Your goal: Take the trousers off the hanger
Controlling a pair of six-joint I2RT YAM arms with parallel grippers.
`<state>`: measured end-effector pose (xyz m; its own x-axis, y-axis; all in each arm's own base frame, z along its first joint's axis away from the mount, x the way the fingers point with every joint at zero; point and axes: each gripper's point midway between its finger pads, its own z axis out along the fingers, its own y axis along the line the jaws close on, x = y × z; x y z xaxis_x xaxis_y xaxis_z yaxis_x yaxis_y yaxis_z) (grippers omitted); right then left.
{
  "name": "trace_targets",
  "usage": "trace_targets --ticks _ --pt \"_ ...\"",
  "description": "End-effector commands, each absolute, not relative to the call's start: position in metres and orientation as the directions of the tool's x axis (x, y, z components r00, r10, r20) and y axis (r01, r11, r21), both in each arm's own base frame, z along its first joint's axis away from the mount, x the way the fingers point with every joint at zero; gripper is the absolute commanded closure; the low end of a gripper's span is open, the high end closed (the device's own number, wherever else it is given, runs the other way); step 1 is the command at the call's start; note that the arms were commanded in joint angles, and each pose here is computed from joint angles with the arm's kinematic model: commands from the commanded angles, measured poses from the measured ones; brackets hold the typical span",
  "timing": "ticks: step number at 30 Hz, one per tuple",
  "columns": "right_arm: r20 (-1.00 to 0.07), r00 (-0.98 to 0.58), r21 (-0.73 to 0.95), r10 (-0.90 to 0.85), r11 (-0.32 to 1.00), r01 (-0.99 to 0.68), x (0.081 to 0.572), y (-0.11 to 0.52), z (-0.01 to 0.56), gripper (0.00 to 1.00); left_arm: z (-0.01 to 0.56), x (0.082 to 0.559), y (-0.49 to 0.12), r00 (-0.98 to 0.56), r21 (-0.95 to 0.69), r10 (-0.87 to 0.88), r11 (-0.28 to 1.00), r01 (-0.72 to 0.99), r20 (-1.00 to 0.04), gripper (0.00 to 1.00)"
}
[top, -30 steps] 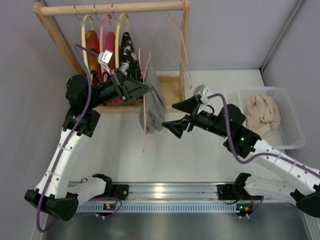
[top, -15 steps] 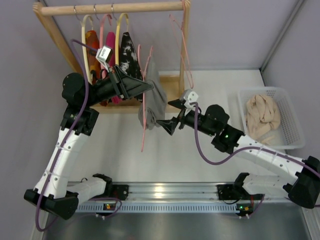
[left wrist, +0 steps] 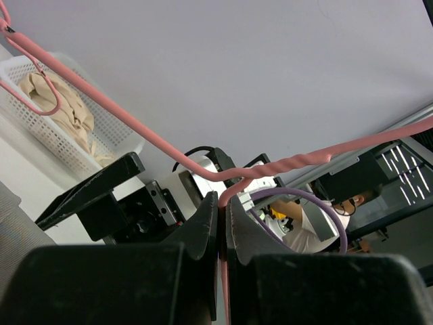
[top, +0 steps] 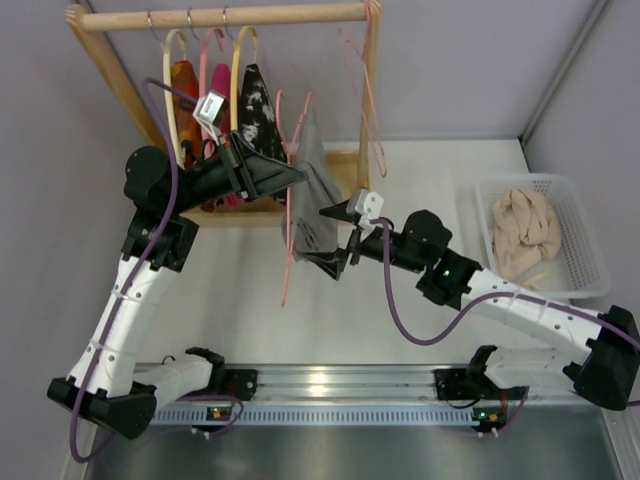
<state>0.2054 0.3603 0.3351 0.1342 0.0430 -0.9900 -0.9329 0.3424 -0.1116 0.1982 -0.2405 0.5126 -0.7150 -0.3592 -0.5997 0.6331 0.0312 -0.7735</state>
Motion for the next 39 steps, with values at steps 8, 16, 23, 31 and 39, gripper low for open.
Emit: trace_targets --ticks 8,16,23,31,39 --pt "-0.963 0.247 -0.21 0.104 0.283 -0.936 0.182 0.372 0.369 0.0 0.555 0.174 -0.234 -0.576 -0.623 -0.401 -0.017 0.782 -0.712 1.0" --pt "-0.96 0.258 -0.19 0.111 0.423 -0.886 0.21 0.37 0.387 0.0 0.555 0.174 -0.235 -0.577 -0.624 -0.402 -0.018 0.781 -0.711 1.0" --pt "-0.957 0.262 -0.172 0.127 0.481 -0.86 0.223 0.368 0.395 0.24 0.553 0.172 -0.235 -0.577 -0.622 -0.397 -0.02 0.783 -0.714 1.0" --pt "-0.953 0.273 -0.178 0.132 0.487 -0.855 0.224 0.364 0.401 0.86 0.55 0.173 -0.235 -0.577 -0.625 -0.4 -0.014 0.781 -0.712 1.0" --pt "-0.942 0.303 -0.198 0.144 0.493 -0.847 0.217 0.351 0.423 1.0 0.536 0.178 -0.238 -0.59 -0.637 -0.382 -0.005 0.771 -0.711 1.0"
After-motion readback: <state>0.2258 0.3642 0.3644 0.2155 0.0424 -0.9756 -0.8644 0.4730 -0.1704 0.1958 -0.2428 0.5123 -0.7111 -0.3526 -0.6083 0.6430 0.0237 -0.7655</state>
